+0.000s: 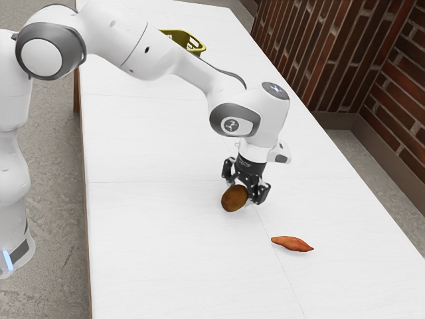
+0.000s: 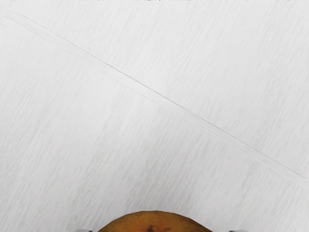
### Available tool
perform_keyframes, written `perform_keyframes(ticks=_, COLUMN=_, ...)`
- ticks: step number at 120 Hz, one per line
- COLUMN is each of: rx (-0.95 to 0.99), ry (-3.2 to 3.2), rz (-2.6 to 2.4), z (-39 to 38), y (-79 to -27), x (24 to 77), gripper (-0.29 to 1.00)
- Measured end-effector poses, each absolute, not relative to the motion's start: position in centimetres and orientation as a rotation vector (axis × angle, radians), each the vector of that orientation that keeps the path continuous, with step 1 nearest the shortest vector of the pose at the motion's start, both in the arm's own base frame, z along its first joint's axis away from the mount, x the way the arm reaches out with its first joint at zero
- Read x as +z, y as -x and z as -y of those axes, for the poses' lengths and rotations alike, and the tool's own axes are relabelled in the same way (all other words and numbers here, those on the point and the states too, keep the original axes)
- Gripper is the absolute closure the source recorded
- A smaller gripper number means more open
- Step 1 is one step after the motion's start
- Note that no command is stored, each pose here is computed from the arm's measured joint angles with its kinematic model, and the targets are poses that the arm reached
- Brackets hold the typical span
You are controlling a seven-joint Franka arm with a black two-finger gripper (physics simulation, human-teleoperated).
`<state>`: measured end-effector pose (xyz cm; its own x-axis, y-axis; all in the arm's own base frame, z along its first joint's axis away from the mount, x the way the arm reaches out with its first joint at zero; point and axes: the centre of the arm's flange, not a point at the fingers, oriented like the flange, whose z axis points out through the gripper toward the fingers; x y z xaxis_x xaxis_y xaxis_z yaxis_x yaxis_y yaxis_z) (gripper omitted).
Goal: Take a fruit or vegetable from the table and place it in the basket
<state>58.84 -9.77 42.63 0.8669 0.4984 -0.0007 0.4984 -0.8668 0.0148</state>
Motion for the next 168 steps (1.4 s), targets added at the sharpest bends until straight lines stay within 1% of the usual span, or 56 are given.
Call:
perform_keyframes(ticks=17, rx=0.009, ry=-3.027, rz=-0.806, z=9.8, y=-58.8, x=42.7, gripper=0.41)
perform_keyframes(ticks=25, rx=0.032, ry=-3.031, rz=-0.807, z=9.8, y=-58.7, x=43.8, gripper=0.42)
perform_keyframes(ticks=36, rx=0.135, ry=-3.030, rz=-0.813, z=10.0, y=-58.5, x=48.8, gripper=0.45)
perform_keyframes(ticks=41, rx=0.165, ry=-3.030, rz=-0.816, z=10.1, y=-58.4, x=50.9, gripper=0.42)
perform_keyframes(ticks=48, rx=0.194, ry=-3.036, rz=-0.845, z=9.3, y=-57.8, x=53.4, gripper=0.42)
perform_keyframes(ticks=56, rx=0.182, ry=-3.046, rz=-0.897, z=7.6, y=-57.2, x=54.6, gripper=0.43)
perform_keyframes(ticks=80, rx=0.078, ry=-3.058, rz=-1.076, z=1.3, y=-55.5, x=55.8, gripper=0.44)
perform_keyframes(ticks=89, rx=0.044, ry=-3.033, rz=-1.201, z=-3.2, y=-54.7, x=56.3, gripper=0.44)
perform_keyframes(ticks=105, rx=-0.024, ry=-2.908, rz=-1.516, z=-15.2, y=-51.8, x=56.7, gripper=0.41)
perform_keyframes(ticks=122, rx=-0.046, ry=-2.786, rz=-1.687, z=-23.8, y=-49.3, x=57.4, gripper=0.42)
perform_keyframes(ticks=135, rx=0.003, ry=-2.712, rz=-1.758, z=-32.2, y=-50.4, x=57.9, gripper=0.40)
perform_keyframes(ticks=149, rx=0.062, ry=-2.652, rz=-1.872, z=-42.9, y=-50.9, x=56.2, gripper=0.41)
perform_keyframes(ticks=160, rx=0.127, ry=-2.645, rz=-1.984, z=-48.5, y=-49.1, x=55.3, gripper=0.42)
perform_keyframes(ticks=168, rx=0.195, ry=-2.663, rz=-2.010, z=-51.1, y=-49.0, x=54.2, gripper=0.42)
